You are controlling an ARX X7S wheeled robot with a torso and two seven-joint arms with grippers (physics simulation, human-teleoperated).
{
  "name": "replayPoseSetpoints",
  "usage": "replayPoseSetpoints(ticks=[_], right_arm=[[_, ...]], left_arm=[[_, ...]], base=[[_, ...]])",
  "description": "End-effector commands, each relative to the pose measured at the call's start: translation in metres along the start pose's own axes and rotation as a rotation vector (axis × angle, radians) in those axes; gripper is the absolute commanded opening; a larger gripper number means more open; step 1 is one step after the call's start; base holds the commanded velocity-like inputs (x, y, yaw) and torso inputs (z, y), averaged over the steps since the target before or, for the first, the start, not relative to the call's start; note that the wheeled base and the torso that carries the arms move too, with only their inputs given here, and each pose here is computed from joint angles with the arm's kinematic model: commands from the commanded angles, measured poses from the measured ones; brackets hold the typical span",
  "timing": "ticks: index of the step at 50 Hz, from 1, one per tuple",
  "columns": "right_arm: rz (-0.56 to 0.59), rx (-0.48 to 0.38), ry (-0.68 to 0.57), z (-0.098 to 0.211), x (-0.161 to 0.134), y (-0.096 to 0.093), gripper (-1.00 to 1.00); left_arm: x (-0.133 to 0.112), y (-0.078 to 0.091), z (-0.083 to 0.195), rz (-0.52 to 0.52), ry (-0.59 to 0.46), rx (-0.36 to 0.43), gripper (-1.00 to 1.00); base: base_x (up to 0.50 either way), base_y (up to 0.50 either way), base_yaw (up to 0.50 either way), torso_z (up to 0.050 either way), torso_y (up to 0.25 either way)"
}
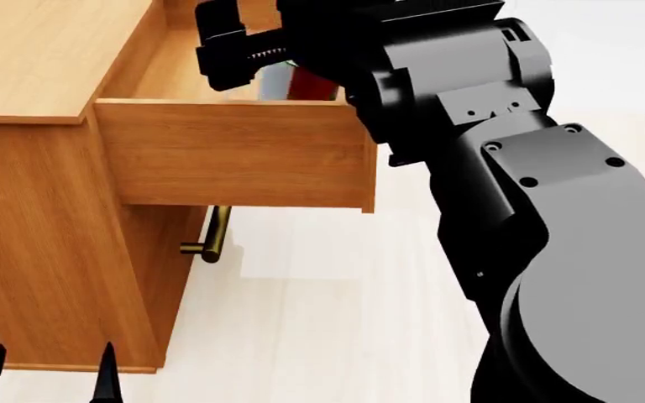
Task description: Put the ketchup in the top drawer of the cabinet.
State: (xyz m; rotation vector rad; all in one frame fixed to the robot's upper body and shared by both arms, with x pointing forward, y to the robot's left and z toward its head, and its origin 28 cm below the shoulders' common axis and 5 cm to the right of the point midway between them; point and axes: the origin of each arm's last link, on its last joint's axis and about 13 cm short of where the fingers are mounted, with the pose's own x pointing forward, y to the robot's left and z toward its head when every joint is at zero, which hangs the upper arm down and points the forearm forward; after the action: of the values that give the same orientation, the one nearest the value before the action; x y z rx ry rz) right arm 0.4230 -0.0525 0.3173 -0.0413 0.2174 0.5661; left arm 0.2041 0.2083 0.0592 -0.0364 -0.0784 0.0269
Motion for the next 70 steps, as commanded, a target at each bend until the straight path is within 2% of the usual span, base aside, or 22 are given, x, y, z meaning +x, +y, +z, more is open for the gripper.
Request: replayPoseSetpoints(ticks=[1, 6, 12, 15, 32, 33, 34, 35, 39, 40, 44, 47, 52, 54, 55, 56, 57, 61, 62, 64, 68, 70], right_arm=[[0.014, -0.01, -0.014, 0.002, 0.0, 0.001, 1.0], [0.005, -0.011, -0.034, 0.004, 0.0, 0.002, 1.0], [-0.056, 0.027, -0.221, 0.025, -0.002, 0.0, 1.0], [-0.077, 0.038, -0.27, 0.031, -0.004, -0.001, 1.0], [-0.123, 0.028, -0.368, 0.055, -0.013, 0.0, 1.0], [-0.135, 0.012, -0.396, 0.058, -0.013, -0.001, 1.0], [-0.122, 0.037, -0.416, 0.062, -0.015, 0.001, 1.0], [-0.138, 0.015, -0.44, 0.065, -0.015, 0.0, 1.0], [-0.11, 0.014, -0.509, 0.078, -0.02, 0.003, 1.0], [-0.126, -0.021, -0.526, 0.082, -0.022, 0.003, 1.0], [-0.105, -0.033, -0.567, 0.091, -0.026, 0.006, 1.0], [-0.084, 0.016, -0.596, 0.096, -0.029, 0.006, 1.0], [-0.074, 0.024, -0.666, 0.105, -0.038, -0.001, 1.0], [-0.13, 0.023, -0.715, 0.105, -0.051, -0.01, 1.0], [-0.098, -0.003, -0.71, 0.1, -0.051, 0.0, 1.0], [-0.089, 0.028, -0.712, 0.098, -0.055, 0.001, 1.0], [-0.108, -0.008, -0.724, 0.092, -0.061, 0.002, 1.0], [-0.068, 0.034, -0.723, 0.079, -0.08, 0.007, 1.0], [-0.084, 0.002, -0.729, 0.076, -0.084, 0.008, 1.0], [-0.078, 0.023, -0.741, 0.07, -0.095, 0.01, 1.0], [-0.103, -0.014, -0.768, 0.055, -0.111, 0.016, 1.0], [-0.097, -0.006, -0.773, 0.049, -0.12, 0.02, 1.0]], left_arm=[[0.0, 0.0, 0.001, 0.001, -0.002, 0.0, 1.0], [0.0, 0.0, 0.001, 0.0, -0.002, 0.001, 1.0], [0.0, -0.001, 0.001, -0.005, -0.001, -0.001, 1.0], [0.0, -0.001, 0.001, -0.009, -0.002, -0.001, 1.0], [0.001, -0.003, 0.001, -0.019, -0.003, 0.001, 1.0], [0.001, -0.003, 0.001, -0.02, -0.004, 0.002, 1.0], [0.001, -0.003, 0.002, -0.019, -0.004, -0.001, 1.0], [0.001, -0.003, 0.002, -0.019, -0.005, 0.0, 1.0], [0.001, -0.003, 0.002, -0.019, -0.009, 0.003, 1.0], [0.002, -0.003, 0.003, -0.02, -0.016, 0.008, 1.0], [0.002, -0.004, 0.008, -0.027, -0.029, 0.011, 1.0], [0.001, -0.004, 0.009, -0.03, -0.036, 0.012, 1.0], [0.0, -0.005, 0.014, -0.035, -0.058, 0.02, 1.0], [0.0, -0.005, 0.017, -0.037, -0.067, 0.024, 1.0], [0.0, -0.005, 0.017, -0.036, -0.07, 0.026, 1.0], [0.0, -0.005, 0.017, -0.036, -0.072, 0.027, 1.0], [0.001, -0.005, 0.019, -0.037, -0.077, 0.028, 1.0], [0.001, -0.005, 0.021, -0.037, -0.087, 0.033, 1.0], [0.001, -0.005, 0.022, -0.037, -0.089, 0.035, 1.0], [0.0, -0.005, 0.023, -0.037, -0.092, 0.036, 1.0], [0.001, -0.005, 0.027, -0.042, -0.107, 0.047, 1.0], [0.001, -0.005, 0.028, -0.041, -0.108, 0.047, 1.0]], base=[[0.0, 0.0, 0.0, 0.0, 0.0], [0.0, 0.0, 0.0, 0.0, 0.0], [0.0, 0.0, 0.0, 0.0, 0.0], [0.0, 0.0, 0.0, 0.0, 0.0], [0.0, 0.0, 0.0, 0.0, 0.0], [0.0, 0.0, 0.0, 0.0, 0.0], [0.0, 0.0, 0.0, 0.0, 0.0], [0.0, 0.0, 0.0, 0.0, 0.0], [0.0, 0.0, 0.0, 0.0, 0.0], [0.0, 0.0, 0.0, 0.0, 0.0], [0.0, 0.0, 0.0, 0.0, 0.0], [0.0, 0.0, 0.0, 0.0, 0.0], [0.0, 0.0, 0.0, 0.0, 0.0], [0.0, 0.0, 0.0, 0.0, 0.0], [0.0, 0.0, 0.0, 0.0, 0.0], [0.0, 0.0, 0.0, 0.0, 0.0], [0.0, 0.0, 0.0, 0.0, 0.0], [0.0, 0.0, 0.0, 0.0, 0.0], [0.0, 0.0, 0.0, 0.0, 0.0], [0.0, 0.0, 0.0, 0.0, 0.0], [0.0, 0.0, 0.0, 0.0, 0.0], [0.0, 0.0, 0.0, 0.0, 0.0]])
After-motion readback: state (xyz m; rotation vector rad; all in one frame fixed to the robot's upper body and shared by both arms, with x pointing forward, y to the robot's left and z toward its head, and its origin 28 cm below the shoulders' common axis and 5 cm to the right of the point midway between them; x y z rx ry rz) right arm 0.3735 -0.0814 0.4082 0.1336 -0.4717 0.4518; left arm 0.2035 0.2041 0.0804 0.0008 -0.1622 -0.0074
